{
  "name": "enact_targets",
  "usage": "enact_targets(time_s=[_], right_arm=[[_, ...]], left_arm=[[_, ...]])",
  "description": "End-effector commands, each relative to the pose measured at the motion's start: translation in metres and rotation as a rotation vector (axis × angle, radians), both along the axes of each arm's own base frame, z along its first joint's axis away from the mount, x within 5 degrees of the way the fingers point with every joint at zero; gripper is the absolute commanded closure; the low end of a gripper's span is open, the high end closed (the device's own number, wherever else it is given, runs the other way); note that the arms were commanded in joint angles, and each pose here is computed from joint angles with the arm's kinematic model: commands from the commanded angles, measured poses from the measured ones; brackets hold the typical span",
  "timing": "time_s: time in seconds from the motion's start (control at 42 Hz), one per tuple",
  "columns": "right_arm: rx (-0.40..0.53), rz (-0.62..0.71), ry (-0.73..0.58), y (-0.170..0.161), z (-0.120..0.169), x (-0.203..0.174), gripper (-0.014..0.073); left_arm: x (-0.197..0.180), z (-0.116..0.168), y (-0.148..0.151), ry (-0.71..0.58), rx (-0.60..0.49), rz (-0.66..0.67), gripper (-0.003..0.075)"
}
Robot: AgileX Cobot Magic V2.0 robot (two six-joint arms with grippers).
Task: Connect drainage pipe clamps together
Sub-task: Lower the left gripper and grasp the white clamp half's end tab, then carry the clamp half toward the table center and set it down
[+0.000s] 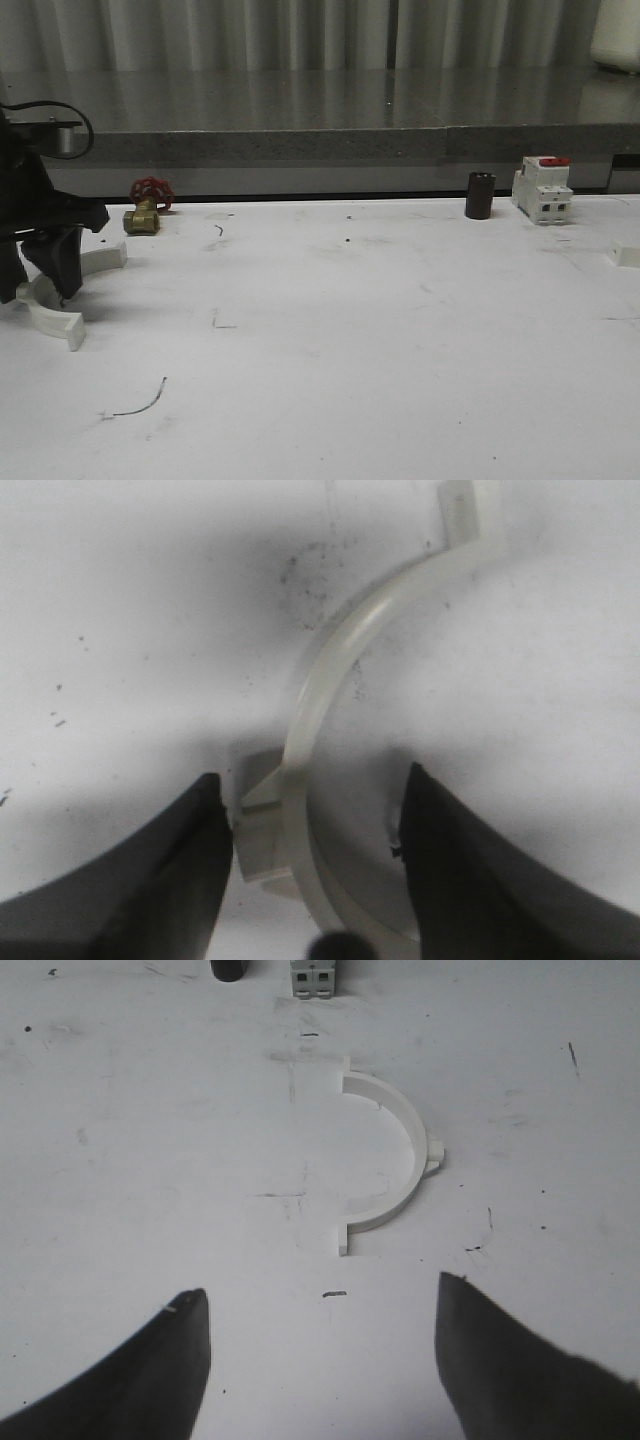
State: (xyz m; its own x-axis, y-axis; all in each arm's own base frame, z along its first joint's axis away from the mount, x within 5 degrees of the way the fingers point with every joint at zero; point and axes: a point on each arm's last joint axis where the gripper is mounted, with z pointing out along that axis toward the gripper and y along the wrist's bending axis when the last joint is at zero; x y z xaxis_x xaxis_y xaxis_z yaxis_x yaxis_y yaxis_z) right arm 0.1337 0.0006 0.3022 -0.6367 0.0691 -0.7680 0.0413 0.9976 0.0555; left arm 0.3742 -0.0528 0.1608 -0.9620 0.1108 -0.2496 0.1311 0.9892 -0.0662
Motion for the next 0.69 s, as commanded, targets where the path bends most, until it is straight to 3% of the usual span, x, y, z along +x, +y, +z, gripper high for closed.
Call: enact_targets(time_s=[0.0, 0.214, 0.667], right_arm=[[-0.014, -0.004, -0.08, -0.0015, 0.0138, 0.0039, 0.0085], [-0.014, -0.004, -0.08, -0.0015, 0.0138, 0.0039, 0.0085], [-0.014, -0.004, -0.08, -0.0015, 0.0138, 0.0039, 0.0085]], left_arm=[[0.0047, 0.0268, -0.0033, -0.099, -0.023, 0.006, 0.0462], [0.0043, 0.0267, -0.0032, -0.094, -0.023, 0.006, 0.0546], [0.0072, 0.0287, -0.003, -0.132, -0.021, 0.006, 0.0554]])
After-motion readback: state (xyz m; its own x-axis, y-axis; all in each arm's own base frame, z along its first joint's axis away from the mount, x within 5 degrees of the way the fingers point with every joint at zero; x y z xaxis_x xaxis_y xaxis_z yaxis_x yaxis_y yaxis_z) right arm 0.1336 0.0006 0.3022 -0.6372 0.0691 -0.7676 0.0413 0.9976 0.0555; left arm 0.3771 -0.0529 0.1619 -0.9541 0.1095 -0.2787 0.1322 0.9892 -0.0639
